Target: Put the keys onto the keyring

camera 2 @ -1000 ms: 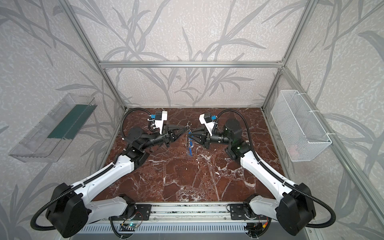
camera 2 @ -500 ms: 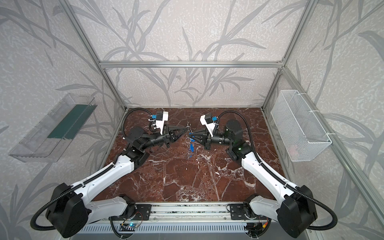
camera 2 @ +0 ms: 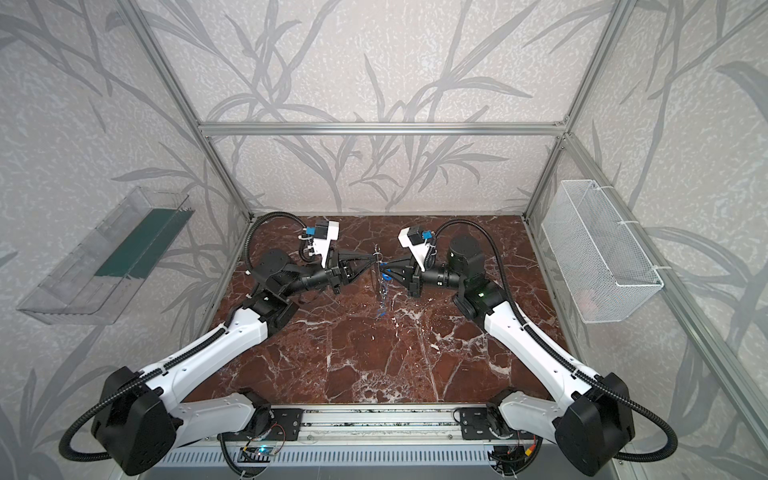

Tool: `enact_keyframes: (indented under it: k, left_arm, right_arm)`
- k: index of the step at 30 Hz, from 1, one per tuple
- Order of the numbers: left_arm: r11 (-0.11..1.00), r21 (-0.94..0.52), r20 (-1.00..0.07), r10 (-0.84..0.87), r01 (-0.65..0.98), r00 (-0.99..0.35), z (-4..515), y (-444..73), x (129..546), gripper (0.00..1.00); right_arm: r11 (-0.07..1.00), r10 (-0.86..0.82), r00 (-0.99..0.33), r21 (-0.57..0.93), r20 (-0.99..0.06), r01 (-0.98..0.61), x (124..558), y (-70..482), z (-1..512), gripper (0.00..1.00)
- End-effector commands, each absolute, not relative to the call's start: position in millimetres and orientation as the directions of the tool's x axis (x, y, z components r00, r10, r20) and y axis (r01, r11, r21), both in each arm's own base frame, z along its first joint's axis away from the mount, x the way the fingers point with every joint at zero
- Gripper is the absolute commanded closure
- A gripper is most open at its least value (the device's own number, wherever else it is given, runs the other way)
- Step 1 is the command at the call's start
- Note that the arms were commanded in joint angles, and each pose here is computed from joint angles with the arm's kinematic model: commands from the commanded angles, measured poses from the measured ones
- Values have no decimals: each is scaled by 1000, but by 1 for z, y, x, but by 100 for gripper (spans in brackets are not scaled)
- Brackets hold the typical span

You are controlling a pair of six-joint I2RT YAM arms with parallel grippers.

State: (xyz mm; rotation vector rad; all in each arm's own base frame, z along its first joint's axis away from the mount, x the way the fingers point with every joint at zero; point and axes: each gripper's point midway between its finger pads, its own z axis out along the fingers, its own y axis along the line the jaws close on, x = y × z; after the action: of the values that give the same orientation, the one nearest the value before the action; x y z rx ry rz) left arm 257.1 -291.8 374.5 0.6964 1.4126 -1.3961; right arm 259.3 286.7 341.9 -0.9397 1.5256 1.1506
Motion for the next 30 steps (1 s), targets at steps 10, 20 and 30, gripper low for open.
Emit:
enact_keyframes:
  k: [10,20,30]
  left_arm:
    - [161,-340,-931,-198,927,-307,383,-298,250,100]
    - [178,-343,-934,-174,922,-313,377,-301,252,100]
    - [236,-327,-938,-197,915,-284,379,-294,256,72]
  right_arm:
    - [411,20,-78,79,-997,-908,266,264,380,100]
    - [468,38,-38,51,-999,-882,268,254,388,100]
    - [459,34,-56,65,-998,-886,269,256,385,100]
